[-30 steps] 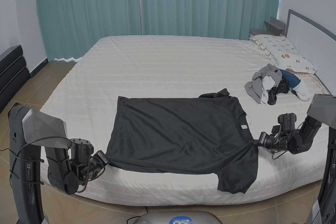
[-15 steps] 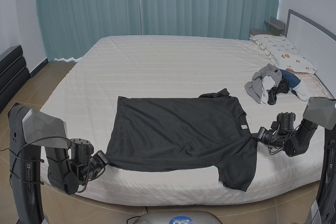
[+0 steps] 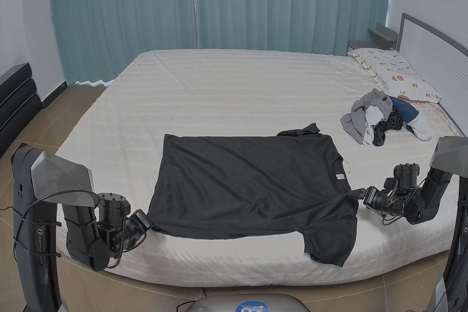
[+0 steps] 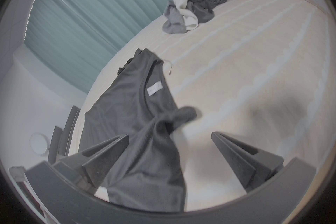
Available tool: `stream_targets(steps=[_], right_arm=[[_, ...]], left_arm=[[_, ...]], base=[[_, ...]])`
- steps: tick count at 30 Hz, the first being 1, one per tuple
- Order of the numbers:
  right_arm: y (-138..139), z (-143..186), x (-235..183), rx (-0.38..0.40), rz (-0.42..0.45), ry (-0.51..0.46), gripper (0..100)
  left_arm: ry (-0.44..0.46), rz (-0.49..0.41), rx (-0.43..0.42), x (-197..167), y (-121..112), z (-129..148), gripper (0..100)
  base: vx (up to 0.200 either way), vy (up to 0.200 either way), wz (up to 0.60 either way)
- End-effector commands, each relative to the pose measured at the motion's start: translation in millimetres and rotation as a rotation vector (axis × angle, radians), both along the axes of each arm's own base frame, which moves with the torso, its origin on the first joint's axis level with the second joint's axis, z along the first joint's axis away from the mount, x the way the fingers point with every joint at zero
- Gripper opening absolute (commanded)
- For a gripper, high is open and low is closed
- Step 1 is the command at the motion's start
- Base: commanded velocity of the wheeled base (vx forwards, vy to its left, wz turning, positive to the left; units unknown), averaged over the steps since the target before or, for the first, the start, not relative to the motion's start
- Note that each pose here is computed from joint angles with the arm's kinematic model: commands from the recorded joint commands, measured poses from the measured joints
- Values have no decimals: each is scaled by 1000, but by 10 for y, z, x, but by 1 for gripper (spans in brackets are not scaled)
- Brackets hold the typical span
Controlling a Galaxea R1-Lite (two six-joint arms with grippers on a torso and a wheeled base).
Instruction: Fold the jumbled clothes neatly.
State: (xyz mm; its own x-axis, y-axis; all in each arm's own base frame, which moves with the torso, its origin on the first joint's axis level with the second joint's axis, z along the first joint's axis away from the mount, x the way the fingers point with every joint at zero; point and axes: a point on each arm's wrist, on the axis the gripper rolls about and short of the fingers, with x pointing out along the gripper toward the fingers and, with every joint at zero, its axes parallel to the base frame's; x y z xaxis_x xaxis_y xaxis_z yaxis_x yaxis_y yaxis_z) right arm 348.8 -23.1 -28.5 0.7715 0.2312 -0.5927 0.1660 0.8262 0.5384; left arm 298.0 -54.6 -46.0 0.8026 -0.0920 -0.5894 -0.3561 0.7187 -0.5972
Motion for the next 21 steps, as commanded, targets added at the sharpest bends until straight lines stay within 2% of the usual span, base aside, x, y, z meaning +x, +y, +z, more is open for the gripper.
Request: stream_targets(steps=[1, 2, 4, 6, 15, 21], right_arm=[[8, 135, -258, 13, 93, 5, 100], [31, 85, -385, 2, 172, 26, 100], [55, 22, -491, -37, 248, 40, 100], [89, -6, -547, -57, 290, 49, 100], [301, -119, -660, -72, 374, 103, 100], [322, -123, -648, -74, 378, 95, 100]], left_arm=[[-1, -1, -1, 1, -1, 2, 0], [-1, 1, 0, 1, 0, 2, 0], [0, 1, 0, -3, 0, 1, 0], [0, 1, 0, -3, 0, 1, 0], [0, 1, 0, 0, 0, -3, 0], [0, 1, 0, 0, 0, -3, 0]], base=[[0, 0, 0], [0, 0, 0], [0, 0, 0], [0, 0, 0], [0, 0, 0], [0, 0, 0]])
